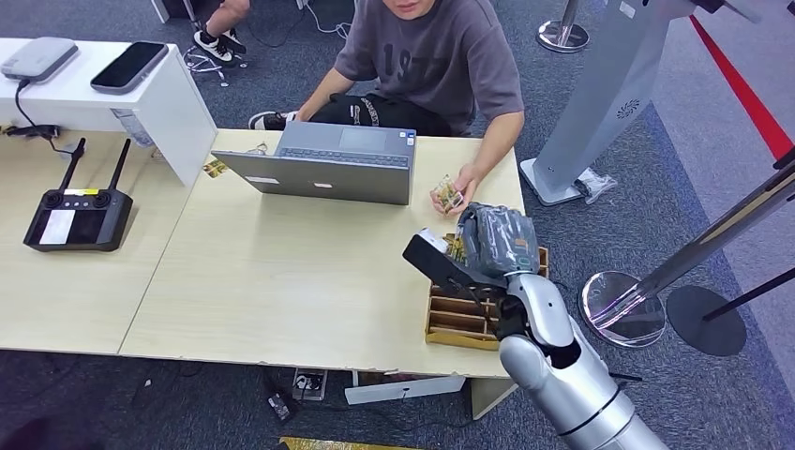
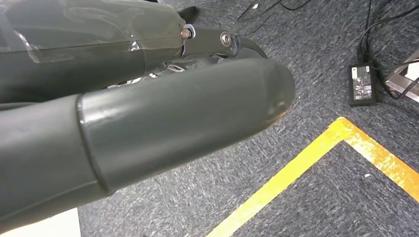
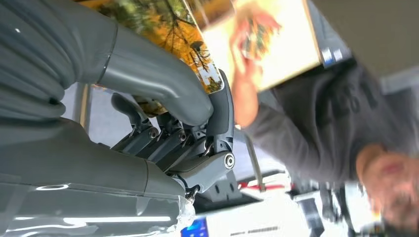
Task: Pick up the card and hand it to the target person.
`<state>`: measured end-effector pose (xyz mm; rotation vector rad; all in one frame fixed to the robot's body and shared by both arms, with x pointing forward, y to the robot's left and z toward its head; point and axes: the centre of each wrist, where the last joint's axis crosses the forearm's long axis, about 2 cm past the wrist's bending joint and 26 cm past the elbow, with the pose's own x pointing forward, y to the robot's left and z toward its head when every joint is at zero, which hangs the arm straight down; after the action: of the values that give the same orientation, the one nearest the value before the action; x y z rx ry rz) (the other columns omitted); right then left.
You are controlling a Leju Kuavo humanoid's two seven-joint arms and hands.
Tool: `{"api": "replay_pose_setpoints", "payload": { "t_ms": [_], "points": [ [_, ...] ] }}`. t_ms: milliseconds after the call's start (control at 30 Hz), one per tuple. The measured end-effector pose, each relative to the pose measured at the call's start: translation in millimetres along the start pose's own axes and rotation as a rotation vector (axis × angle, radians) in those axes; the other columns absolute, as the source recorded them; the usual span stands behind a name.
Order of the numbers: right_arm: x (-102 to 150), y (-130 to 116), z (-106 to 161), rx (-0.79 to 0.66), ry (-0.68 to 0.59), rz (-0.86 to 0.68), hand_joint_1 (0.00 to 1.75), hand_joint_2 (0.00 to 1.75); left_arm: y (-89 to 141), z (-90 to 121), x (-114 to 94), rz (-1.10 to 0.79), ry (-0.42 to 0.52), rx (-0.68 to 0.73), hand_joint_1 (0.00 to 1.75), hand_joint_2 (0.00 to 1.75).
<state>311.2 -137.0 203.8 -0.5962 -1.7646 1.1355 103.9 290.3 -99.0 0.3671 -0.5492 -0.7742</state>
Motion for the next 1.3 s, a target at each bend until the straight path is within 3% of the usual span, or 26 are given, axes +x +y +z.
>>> {"api": "replay_pose_setpoints", "payload": {
  "t_ms": [367,667,933,1067,1300],
  "points": [
    [-8.5,-47.2,-19.4,-0.312,-0.048,-0.023,1.50,1.75,3.5,-2.3,4.2,-0.030,-0.001,-0.009,0.00,0.00],
    [-29.4,-65.2,-45.7,-0.441,-0.024,-0.134,1.64,1.75,12.2,-8.0,17.3,-0.057,-0.020,-0.006,0.00,0.00],
    [-47.9,-49.4,-63.5,-0.570,0.029,-0.233,1.55,1.75,13.7,-10.6,30.1,-0.066,-0.038,-0.005,0.00,0.00],
    [-50.1,-32.9,-69.4,-0.549,0.039,-0.225,1.44,1.75,13.0,-11.0,35.7,-0.068,-0.044,-0.009,0.00,0.00],
    [-39.1,-6.2,-77.8,-0.480,0.076,-0.235,1.44,1.75,12.8,-11.9,43.0,-0.072,-0.047,-0.018,0.00,0.00]
  ]
}}
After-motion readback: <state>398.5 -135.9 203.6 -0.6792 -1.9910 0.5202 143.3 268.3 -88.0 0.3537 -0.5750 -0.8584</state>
